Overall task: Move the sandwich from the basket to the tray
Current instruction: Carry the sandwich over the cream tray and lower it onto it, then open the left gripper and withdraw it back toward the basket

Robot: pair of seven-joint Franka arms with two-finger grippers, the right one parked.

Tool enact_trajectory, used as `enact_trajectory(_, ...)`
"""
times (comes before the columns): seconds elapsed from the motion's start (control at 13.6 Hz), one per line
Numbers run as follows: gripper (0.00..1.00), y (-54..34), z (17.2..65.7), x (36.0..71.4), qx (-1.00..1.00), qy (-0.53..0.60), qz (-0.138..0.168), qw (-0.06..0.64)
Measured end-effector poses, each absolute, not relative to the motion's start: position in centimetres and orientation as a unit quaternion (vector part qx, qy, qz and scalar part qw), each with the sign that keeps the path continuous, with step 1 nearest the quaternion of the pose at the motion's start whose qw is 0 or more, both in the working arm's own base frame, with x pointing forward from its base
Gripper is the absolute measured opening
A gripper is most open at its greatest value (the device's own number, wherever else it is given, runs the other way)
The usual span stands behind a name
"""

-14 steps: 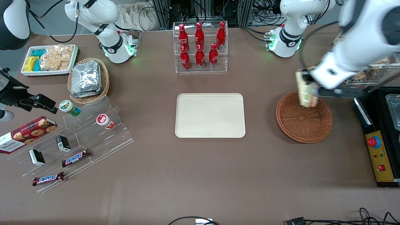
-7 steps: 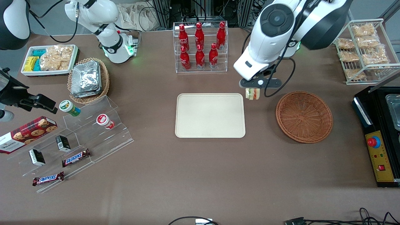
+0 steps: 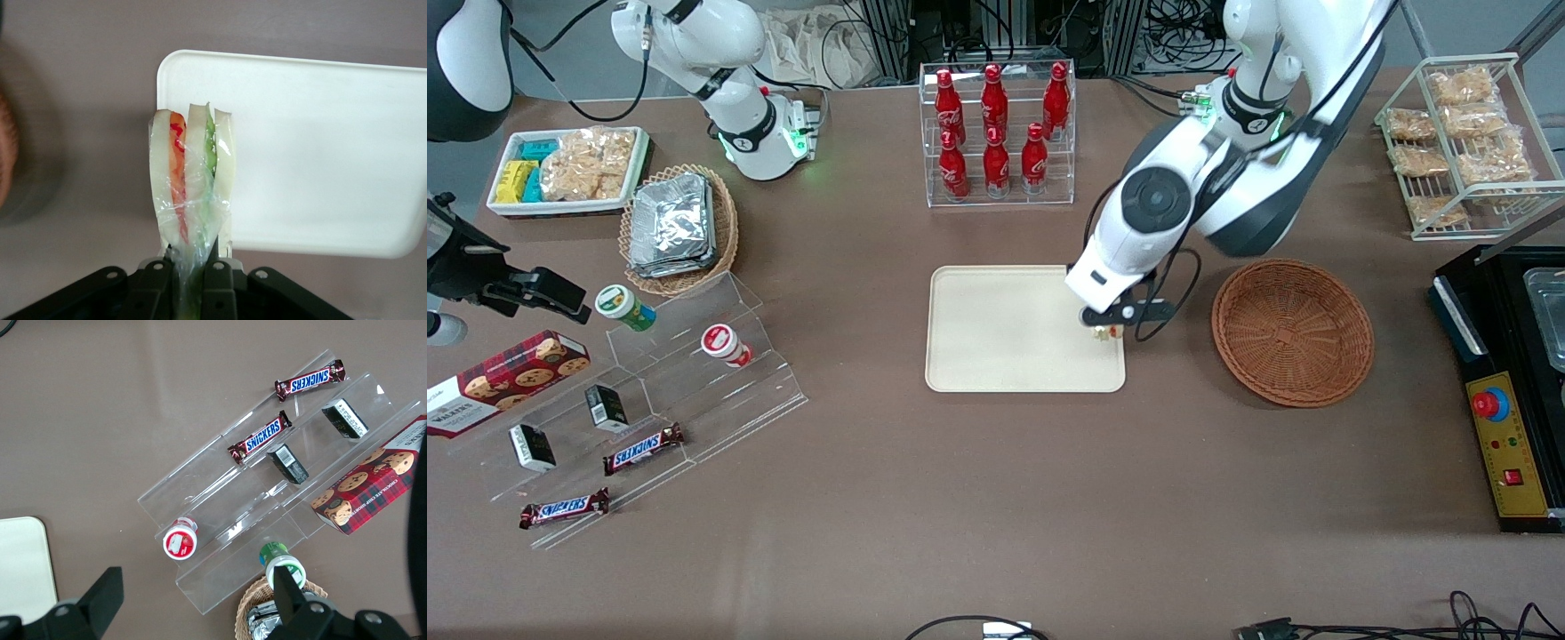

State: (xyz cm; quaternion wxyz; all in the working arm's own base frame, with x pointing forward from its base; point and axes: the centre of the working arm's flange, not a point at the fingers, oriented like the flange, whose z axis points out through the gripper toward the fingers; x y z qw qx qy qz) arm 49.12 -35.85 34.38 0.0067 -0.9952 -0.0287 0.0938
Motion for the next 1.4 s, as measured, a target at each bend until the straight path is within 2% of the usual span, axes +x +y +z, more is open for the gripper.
enact_trajectory(0.29,0.16,-36.4,25.9,49.4,-0.995,-0.033,0.083,0.033)
enact_trajectory(0.44,0.16,-36.7,23.8,49.2,-0.995,-0.033,0.086,0.029)
enact_trajectory(0.66,0.15,-36.9,23.1,49.1,-0.995,-0.033,0.089,0.026)
enact_trajectory(0.74,0.20,-36.9,23.1,49.2,-0.995,-0.033,0.089,0.026)
enact_trajectory(1.11,0.71,-36.7,23.6,49.5,-0.995,-0.038,0.086,0.029)
enact_trajectory(1.25,0.91,-36.5,25.4,49.8,-0.995,-0.045,0.080,0.039)
enact_trajectory(1.33,1.00,-36.4,27.3,50.0,-0.995,-0.052,0.077,0.044)
enact_trajectory(1.4,1.00,-36.2,29.9,50.1,-0.994,-0.061,0.074,0.048)
